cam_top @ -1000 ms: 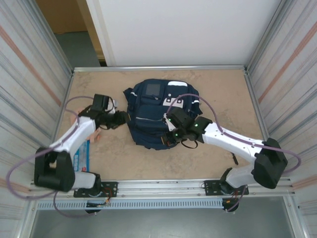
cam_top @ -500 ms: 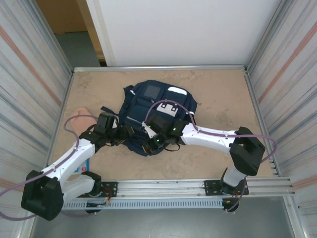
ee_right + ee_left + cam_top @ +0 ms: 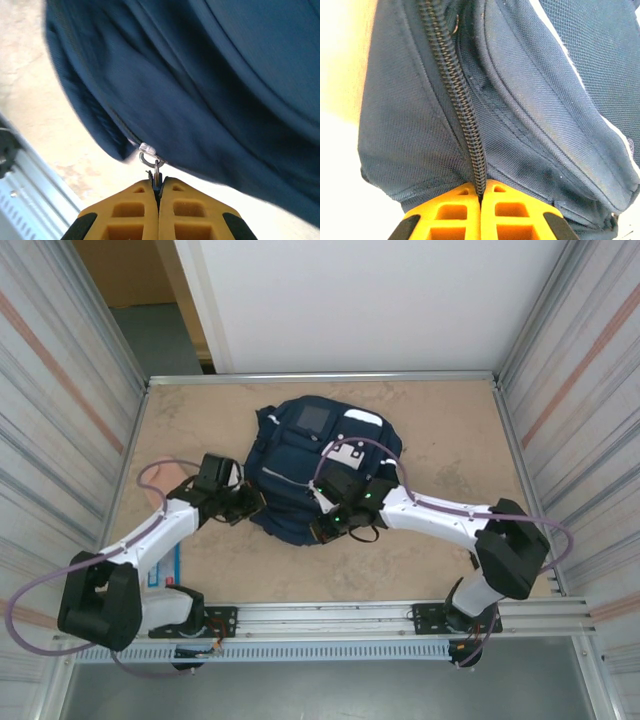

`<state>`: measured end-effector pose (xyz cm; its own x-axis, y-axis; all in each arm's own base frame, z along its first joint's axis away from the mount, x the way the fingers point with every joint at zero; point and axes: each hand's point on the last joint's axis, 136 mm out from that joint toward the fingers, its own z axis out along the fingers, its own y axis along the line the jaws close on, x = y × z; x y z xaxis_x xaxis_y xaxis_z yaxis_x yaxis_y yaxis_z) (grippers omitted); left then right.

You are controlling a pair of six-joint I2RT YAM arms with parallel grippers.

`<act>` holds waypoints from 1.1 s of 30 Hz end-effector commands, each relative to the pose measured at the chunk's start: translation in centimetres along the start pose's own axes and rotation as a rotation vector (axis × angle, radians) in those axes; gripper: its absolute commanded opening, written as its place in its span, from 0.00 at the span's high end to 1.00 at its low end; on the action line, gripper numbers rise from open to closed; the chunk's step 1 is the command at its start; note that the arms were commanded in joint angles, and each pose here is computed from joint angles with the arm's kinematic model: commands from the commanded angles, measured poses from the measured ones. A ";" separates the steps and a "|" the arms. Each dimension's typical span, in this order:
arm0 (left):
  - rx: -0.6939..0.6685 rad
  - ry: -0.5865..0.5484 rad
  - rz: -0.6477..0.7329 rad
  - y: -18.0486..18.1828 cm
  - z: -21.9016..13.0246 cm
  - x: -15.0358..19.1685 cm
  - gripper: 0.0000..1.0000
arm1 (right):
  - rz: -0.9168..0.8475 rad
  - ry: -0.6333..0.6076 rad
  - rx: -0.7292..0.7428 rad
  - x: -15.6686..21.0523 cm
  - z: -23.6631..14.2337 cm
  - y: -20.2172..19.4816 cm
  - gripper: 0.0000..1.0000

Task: Pack books, pencil case, and school supplies into a backpack

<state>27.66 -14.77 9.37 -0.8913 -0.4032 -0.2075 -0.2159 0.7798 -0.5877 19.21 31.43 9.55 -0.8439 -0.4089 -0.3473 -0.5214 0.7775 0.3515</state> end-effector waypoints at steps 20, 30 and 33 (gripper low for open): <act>-0.055 -0.010 0.148 -4.4 -0.8 -7.9 0.56 | 0.087 -0.062 0.038 -1.9 -4.0 -2.2 1.00; -0.021 0.105 0.107 -1.8 -0.9 1.5 0.49 | 0.028 -0.037 -0.106 -2.5 -2.9 1.4 1.00; -0.017 0.040 0.062 -1.4 -0.4 1.1 0.47 | 0.000 -0.022 -0.104 -2.4 -2.4 2.1 1.00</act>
<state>26.03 -16.35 9.80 -0.9517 -0.2566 -0.1688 -0.1278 0.8305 -0.5421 20.40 30.27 11.18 -0.8732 -0.3640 -0.3242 -0.4730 0.7933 0.3833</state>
